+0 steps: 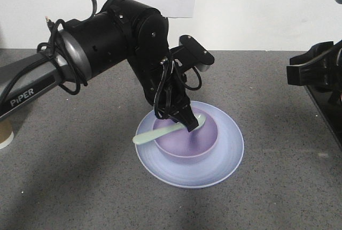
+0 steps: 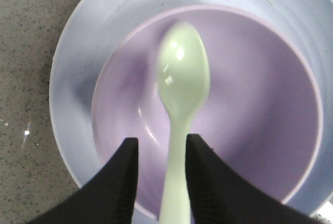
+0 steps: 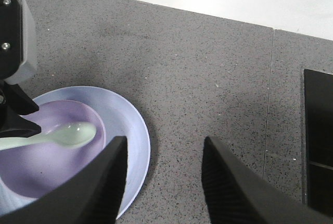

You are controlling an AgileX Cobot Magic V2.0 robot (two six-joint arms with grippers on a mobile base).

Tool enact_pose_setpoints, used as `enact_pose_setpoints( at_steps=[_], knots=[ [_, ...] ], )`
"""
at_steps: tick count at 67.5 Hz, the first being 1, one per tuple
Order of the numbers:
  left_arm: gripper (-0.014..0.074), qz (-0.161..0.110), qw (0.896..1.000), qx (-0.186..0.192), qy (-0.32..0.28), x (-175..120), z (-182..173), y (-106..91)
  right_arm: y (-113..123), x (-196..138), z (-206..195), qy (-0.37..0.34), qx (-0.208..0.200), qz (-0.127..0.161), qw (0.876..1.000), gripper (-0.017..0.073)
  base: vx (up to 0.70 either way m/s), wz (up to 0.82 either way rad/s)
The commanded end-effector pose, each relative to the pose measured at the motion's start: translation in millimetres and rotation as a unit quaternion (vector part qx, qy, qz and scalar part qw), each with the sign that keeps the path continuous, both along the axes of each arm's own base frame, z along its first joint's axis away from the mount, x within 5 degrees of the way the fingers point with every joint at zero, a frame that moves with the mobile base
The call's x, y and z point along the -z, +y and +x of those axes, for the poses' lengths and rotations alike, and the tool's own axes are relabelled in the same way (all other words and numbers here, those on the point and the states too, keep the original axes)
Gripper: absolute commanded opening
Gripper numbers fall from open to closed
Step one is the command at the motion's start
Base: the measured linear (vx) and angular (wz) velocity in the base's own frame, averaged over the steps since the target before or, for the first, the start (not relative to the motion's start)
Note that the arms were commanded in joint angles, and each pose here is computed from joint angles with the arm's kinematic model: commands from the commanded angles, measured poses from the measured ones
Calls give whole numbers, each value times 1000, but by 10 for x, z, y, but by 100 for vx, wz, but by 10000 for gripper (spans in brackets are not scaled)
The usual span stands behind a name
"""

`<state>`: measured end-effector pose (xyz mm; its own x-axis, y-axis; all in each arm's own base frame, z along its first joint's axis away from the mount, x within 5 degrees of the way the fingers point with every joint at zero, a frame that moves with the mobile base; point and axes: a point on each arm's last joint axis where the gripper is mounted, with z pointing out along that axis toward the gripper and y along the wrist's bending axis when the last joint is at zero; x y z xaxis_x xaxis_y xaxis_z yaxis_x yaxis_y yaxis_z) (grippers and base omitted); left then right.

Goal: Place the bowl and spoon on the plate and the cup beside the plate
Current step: 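Lower the pale green spoon into the bowl with the left gripper and release, then move the left gripper over the brown paper cup and grasp its rim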

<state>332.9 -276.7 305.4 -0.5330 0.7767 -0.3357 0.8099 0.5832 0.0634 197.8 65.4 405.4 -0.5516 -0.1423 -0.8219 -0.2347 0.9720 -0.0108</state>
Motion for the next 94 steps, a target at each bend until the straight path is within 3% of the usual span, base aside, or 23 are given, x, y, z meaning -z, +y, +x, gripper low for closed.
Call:
enact_pose_setpoints(
  at_steps=[1, 28, 37, 45, 52, 60, 67, 74, 77, 87, 91, 94],
  knots=[
    [264, -30, 999, -4, -23, -321, -104, 44, -16, -164, -8, -54, -4, 7, 999, 339, 0, 0],
    [265, -33, 999, -7, -27, -344, -106, 48, -15, -166, -7, -55, -4, 7, 998, 339, 0, 0],
    [265, -57, 996, -8, -64, -489, -110, 65, -10, -187, 3, -68, -6, 10, 998, 339, 0, 0],
    [265, -80, 986, -18, -143, -792, -136, 168, -3, -218, 17, -86, -8, 14, 996, 339, 0, 0],
    [265, -102, 966, -64, -228, -1164, -186, 370, -1, -243, 28, -102, -10, 13, 995, 339, 0, 0],
    [265, -126, 929, -137, -320, -1635, -294, 757, -15, -267, 41, -119, -8, 1, 993, 339, 0, 0],
    [265, -114, 897, -197, -379, -1929, -371, 1165, -28, -290, 51, -133, -4, -7, 991, 338, 0, 0],
    [265, -98, 869, -260, -410, -2102, -416, 1554, -40, -330, 64, -151, 9, 4, 989, 295, 0, 0],
    [265, -90, 861, -278, -416, -2141, -428, 1685, -45, -350, 71, -161, 14, 7, 987, 249, 0, 0],
    [265, -69, 827, -350, -434, -2227, -383, 2202, -50, -400, 85, -188, 20, 17, 982, -14, 0, 0],
    [265, -62, 815, -385, -429, -2216, -354, 2400, -49, -403, 86, -189, 20, 18, 982, -14, 0, 0],
    [265, -60, 812, -409, -412, -2180, -344, 2504, -49, -403, 86, -189, 21, 19, 982, -12, 0, 0]
  ],
)
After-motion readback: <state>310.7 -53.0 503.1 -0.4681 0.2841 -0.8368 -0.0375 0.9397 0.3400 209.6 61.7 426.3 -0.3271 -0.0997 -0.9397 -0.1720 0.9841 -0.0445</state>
